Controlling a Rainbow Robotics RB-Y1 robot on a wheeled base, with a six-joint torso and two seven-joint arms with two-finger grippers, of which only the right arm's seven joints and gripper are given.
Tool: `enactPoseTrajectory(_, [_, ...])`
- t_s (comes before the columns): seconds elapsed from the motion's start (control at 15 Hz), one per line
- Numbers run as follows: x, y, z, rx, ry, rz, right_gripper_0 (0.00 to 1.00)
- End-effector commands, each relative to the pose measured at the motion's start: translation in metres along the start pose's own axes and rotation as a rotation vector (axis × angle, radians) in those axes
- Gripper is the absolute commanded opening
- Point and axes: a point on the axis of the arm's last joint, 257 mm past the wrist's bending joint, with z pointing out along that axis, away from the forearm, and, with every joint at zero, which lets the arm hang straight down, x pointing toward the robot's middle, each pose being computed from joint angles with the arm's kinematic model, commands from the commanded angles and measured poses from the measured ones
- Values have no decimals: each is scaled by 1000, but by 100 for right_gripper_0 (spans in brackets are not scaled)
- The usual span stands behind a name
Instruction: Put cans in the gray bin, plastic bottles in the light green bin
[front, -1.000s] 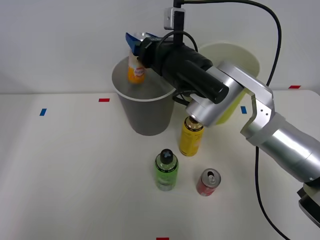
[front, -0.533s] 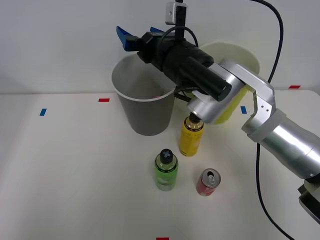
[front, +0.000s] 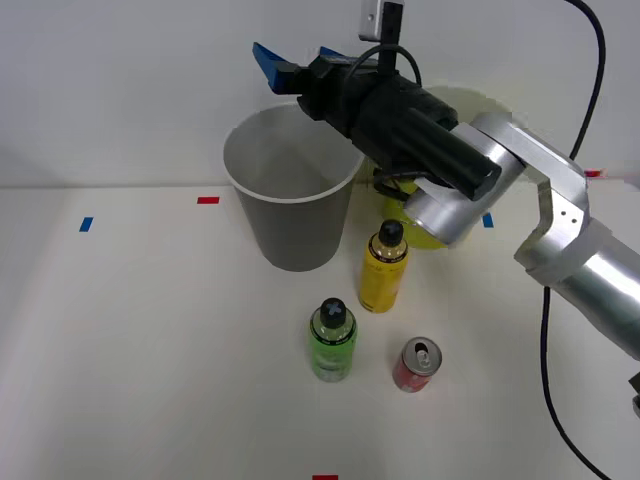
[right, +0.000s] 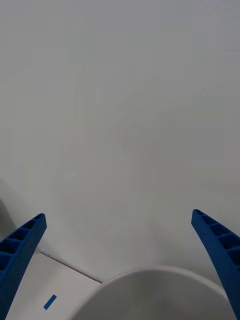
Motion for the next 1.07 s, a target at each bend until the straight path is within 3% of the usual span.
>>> enactPoseTrajectory(0.07, [-25, -17, -41, 26, -72, 46, 100])
enactPoseTrajectory(0.27, [-39, -37, -78, 75, -128, 16, 100])
enactPoseTrajectory(0.73, [-56, -89, -176, 228, -213, 35, 100])
enactPoseTrajectory(0.87, [-54, -111, -203, 297, -232, 66, 100])
enactPoseTrajectory(1.07, [-43, -134, -232, 396, -308, 183, 100])
